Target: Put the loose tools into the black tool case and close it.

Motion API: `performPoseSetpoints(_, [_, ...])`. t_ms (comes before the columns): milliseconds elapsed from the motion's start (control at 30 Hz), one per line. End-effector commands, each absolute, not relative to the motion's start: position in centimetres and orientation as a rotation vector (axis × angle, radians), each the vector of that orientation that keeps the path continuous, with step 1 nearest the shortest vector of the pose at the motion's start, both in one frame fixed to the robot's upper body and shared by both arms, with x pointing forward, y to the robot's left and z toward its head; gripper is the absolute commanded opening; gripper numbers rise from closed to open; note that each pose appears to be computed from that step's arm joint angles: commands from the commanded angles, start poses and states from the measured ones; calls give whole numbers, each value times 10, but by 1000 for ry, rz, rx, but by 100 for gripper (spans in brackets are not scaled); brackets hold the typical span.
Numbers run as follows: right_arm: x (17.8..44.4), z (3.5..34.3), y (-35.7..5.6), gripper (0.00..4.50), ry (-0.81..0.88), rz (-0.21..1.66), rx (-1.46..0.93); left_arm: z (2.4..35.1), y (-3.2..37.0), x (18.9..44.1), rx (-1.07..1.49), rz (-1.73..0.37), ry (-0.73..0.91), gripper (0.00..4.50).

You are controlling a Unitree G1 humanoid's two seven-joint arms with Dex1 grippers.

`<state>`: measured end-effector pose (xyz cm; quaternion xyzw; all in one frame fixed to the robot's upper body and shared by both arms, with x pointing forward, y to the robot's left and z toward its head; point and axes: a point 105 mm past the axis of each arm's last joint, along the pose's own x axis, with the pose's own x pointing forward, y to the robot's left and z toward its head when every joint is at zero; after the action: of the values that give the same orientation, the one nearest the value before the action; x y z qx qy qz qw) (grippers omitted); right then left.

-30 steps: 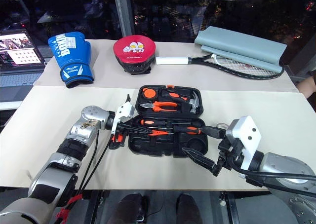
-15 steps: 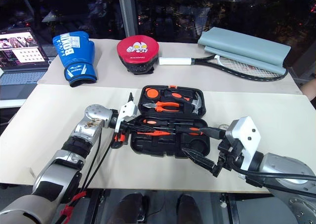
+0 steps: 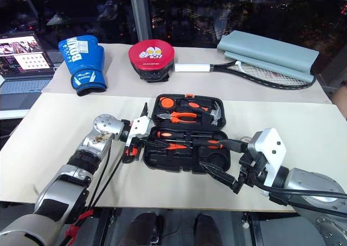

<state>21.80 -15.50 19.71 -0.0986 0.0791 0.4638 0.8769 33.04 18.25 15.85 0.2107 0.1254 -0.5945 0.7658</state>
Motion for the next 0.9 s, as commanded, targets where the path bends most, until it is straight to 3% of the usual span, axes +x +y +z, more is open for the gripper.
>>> performPoseSetpoints(33, [221, 212, -162, 450, 107, 1013, -243, 196, 223, 314, 456, -1154, 244, 396])
performPoseSetpoints(100, [223, 215, -167, 450, 109, 1030, -242, 205, 245, 300, 459, -1089, 280, 440])
performPoseSetpoints(267, [231, 218, -184, 450, 123, 1042, -263, 206, 301, 260, 465, -915, 419, 440])
performPoseSetpoints(367, [236, 217, -187, 450, 121, 1048, -270, 202, 304, 252, 439, -873, 455, 440])
performPoseSetpoints(533, [238, 214, -175, 450, 110, 1106, -255, 191, 262, 255, 355, -895, 572, 440])
performPoseSetpoints(733, [235, 209, -158, 450, 86, 1139, -249, 163, 238, 270, 203, -668, 849, 440])
performPoseSetpoints(900, [229, 204, -148, 450, 65, 1130, -214, 159, 228, 289, 128, -545, 951, 440])
